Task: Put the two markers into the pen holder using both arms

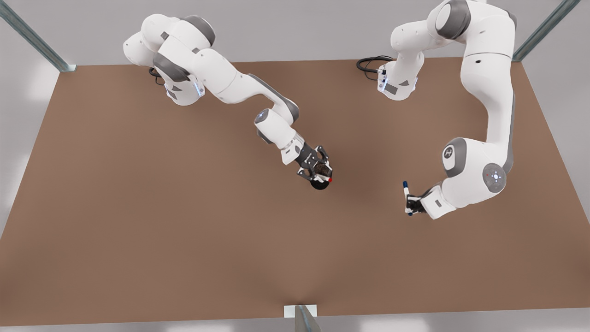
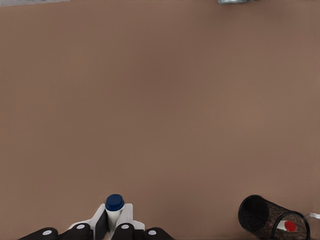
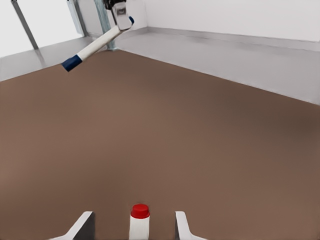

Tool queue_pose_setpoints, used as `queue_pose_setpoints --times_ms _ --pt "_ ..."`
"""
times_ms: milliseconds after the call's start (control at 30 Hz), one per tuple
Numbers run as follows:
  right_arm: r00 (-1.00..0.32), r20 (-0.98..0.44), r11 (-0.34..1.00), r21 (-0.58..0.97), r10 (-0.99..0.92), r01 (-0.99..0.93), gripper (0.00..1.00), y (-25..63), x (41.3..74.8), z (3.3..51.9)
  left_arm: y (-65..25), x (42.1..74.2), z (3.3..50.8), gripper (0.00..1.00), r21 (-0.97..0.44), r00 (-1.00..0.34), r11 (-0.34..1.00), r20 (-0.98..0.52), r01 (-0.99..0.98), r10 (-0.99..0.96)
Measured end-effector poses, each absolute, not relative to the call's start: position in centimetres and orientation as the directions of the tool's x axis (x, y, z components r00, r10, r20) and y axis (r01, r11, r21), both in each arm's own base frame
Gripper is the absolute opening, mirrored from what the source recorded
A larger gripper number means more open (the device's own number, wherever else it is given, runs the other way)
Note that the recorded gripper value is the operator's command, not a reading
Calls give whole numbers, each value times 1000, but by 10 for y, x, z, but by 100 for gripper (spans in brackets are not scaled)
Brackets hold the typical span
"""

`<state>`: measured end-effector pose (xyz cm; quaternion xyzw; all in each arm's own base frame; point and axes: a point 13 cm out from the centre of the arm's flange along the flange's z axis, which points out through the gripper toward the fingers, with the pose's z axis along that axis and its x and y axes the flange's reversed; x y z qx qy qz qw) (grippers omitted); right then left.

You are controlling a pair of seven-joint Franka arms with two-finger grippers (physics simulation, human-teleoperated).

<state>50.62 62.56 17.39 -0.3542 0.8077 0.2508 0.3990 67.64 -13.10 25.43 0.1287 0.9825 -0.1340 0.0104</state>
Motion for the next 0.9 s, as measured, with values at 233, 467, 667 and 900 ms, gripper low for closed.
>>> queue_pose_setpoints --times_ms 233,467,667,900 --pt "-494 -826 855 28 -272 -518 100 350 723 514 -274 645 293 26 -497 -878 731 -167 468 449" --pt "-912 -363 981 -24 -190 -195 90 59 731 511 -418 622 320 26 -681 -801 436 -418 588 428" --pt "-985 -9 985 -35 -172 -172 97 41 652 431 -416 596 313 25 -608 -696 350 -547 712 465" --pt "-996 30 995 -44 -88 -89 100 12 620 409 -418 577 305 23 -485 -525 221 -685 846 506"
